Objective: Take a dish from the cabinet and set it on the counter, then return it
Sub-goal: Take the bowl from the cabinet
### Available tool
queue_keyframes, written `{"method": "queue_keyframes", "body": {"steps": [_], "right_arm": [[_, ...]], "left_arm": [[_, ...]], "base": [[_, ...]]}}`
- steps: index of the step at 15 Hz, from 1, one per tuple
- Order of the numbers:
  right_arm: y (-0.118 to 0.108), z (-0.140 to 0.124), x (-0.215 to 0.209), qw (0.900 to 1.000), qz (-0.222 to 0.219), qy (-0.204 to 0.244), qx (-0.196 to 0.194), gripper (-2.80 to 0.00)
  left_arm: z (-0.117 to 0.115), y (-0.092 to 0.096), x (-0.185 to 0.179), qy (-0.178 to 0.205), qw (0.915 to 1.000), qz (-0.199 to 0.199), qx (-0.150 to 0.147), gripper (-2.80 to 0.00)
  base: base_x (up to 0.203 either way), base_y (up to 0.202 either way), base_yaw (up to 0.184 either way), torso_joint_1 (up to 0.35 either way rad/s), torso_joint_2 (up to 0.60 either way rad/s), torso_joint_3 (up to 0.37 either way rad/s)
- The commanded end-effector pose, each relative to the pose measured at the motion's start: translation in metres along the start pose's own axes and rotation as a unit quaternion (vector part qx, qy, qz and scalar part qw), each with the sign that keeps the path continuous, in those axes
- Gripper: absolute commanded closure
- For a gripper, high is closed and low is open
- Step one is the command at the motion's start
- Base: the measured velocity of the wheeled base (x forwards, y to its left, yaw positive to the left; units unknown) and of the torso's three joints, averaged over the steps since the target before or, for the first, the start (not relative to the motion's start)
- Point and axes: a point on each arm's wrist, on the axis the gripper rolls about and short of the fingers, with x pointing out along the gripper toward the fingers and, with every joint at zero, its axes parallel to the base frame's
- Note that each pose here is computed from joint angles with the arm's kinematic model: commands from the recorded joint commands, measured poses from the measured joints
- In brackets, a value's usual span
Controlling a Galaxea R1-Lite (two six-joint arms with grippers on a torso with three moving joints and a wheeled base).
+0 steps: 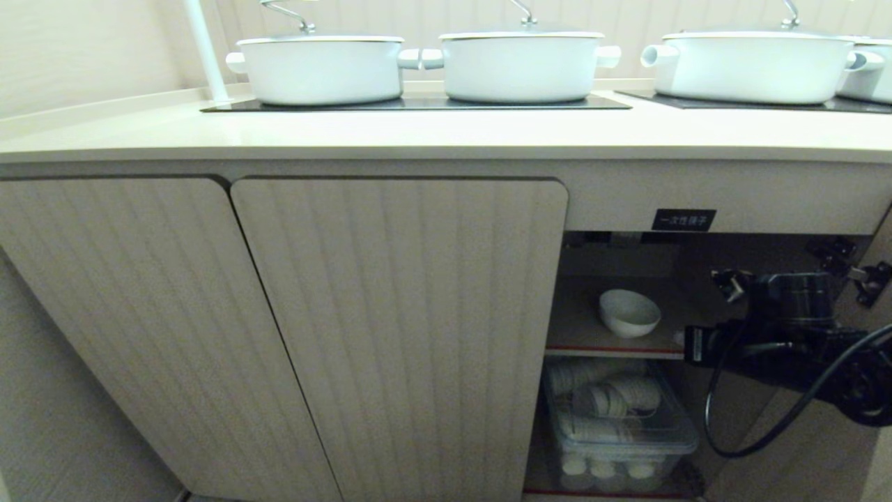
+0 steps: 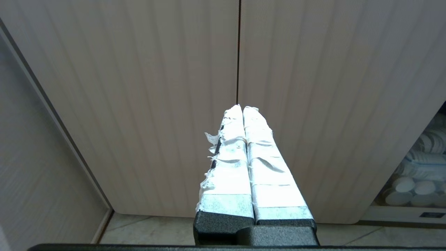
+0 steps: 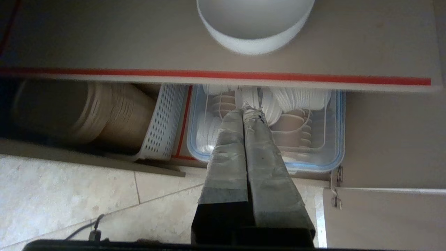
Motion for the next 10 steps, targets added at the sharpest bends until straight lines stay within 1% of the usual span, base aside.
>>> {"method": "queue_keyframes", "body": {"steps": [1,6,7,8,9,10], "right_arm": [[-0.001,0.003,0.011,1.000,-0.004,-0.003,0.001,0.00],[-0.003,0.014,0.033,1.000,-0.014,0.004,0.004,0.00],[-0.004,0.016,0.038,1.000,-0.026,0.003,0.004,0.00],[-0.005,0.018,0.044,0.998,-0.056,0.001,0.005,0.00],[-0.006,0.020,0.050,0.997,-0.078,-0.002,0.011,0.00],[-0.005,0.024,0.055,0.996,-0.086,-0.011,0.026,0.00]], "left_arm": [[0.000,0.000,0.000,0.000,1.0000,0.000,0.000,0.00],[0.000,0.000,0.000,0.000,1.0000,0.000,0.000,0.00],[0.000,0.000,0.000,0.000,1.0000,0.000,0.000,0.00],[0.000,0.000,0.000,0.000,1.0000,0.000,0.000,0.00],[0.000,0.000,0.000,0.000,1.0000,0.000,0.000,0.00],[0.000,0.000,0.000,0.000,1.0000,0.000,0.000,0.00]], "base": [[0.000,0.000,0.000,0.000,0.00,0.000],[0.000,0.000,0.000,0.000,0.00,0.000],[0.000,0.000,0.000,0.000,0.00,0.000],[0.000,0.000,0.000,0.000,0.00,0.000],[0.000,0.000,0.000,0.000,0.00,0.000],[0.000,0.000,0.000,0.000,0.00,0.000]]}}
